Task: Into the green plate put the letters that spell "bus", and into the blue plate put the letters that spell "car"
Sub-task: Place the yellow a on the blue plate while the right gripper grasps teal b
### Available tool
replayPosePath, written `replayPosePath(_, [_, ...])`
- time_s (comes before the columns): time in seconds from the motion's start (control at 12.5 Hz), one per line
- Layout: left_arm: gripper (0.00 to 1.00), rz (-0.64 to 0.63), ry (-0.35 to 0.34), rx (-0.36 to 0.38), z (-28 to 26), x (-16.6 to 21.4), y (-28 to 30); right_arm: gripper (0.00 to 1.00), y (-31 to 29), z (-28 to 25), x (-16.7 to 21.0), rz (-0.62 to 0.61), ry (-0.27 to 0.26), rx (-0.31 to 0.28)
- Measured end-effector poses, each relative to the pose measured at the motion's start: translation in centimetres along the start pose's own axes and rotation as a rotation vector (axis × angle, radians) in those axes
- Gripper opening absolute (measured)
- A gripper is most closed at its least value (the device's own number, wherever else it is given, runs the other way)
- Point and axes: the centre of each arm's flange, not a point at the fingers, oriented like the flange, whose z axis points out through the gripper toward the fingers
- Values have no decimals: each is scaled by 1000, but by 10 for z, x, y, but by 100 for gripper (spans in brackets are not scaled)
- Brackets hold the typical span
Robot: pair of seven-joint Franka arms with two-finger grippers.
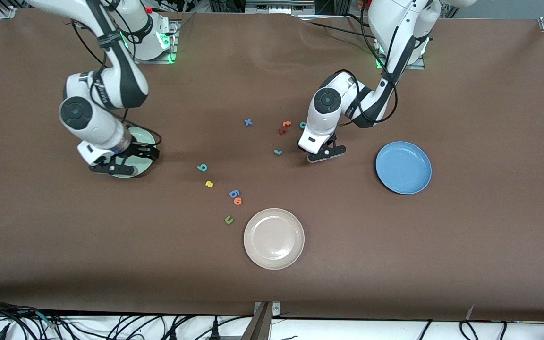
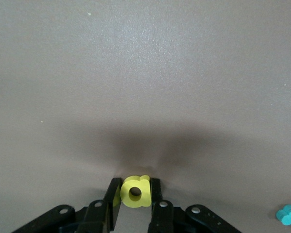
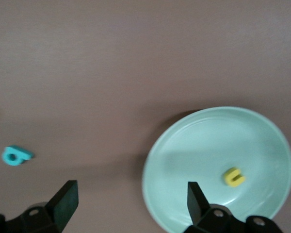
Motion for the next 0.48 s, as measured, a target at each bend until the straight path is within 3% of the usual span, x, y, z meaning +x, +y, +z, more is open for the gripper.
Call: replayPosePath(0.48, [30,-8,0,4,-2,5,-2,99,-107,65,-33,215,32,46])
